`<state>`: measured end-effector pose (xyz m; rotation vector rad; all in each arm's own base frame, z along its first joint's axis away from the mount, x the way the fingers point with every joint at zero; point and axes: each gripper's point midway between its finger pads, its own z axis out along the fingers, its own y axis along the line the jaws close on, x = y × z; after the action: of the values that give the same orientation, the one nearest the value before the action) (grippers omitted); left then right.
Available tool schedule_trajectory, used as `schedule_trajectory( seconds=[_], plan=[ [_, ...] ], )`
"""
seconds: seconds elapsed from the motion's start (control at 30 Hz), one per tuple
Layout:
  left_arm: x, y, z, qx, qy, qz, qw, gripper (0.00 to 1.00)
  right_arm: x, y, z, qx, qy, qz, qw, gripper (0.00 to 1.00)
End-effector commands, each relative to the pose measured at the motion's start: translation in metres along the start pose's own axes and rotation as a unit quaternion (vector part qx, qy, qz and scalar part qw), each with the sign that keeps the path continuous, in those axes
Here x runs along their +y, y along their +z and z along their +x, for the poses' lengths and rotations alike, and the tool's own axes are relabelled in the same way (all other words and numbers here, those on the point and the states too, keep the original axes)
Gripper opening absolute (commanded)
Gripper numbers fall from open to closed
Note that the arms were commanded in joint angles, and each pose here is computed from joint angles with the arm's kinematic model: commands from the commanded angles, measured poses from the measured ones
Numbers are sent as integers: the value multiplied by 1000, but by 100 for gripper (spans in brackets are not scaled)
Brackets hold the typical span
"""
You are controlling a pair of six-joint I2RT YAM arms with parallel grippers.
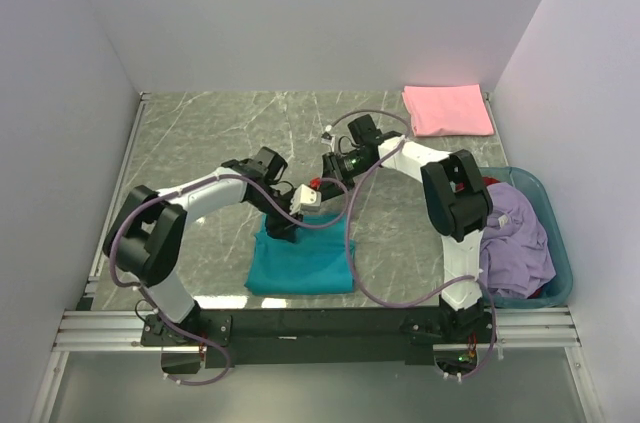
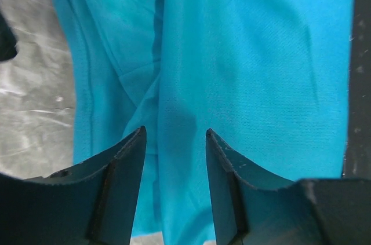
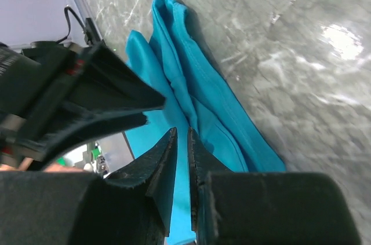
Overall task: Fold and stack the t-shirts
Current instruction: Fold the tshirt
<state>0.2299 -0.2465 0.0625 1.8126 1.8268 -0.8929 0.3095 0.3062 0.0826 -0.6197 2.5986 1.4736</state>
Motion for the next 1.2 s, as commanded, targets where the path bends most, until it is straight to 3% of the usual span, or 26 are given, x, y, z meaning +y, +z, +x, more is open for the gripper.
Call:
schedule_trajectory(
  seconds=[0.0, 0.23, 0.5, 0.7, 1.17],
  plan=[
    [4, 11, 9, 20, 9, -5, 1000, 52, 7, 9, -3, -4, -5, -22, 1000, 19],
    [-3, 21, 13, 26, 9, 16, 1000, 46, 9, 19, 3, 13, -6, -30, 999, 19],
    [-17, 19, 10, 23, 20, 26, 999, 13, 15, 45, 18, 43, 1, -51, 998, 18],
    [-23, 14, 4, 24, 34, 6, 999, 1, 0, 66, 32, 70, 27, -53, 996, 18],
    [5, -10, -24, 25, 53, -60, 996, 1, -25, 82, 55, 110, 63, -57, 990, 18]
  ],
)
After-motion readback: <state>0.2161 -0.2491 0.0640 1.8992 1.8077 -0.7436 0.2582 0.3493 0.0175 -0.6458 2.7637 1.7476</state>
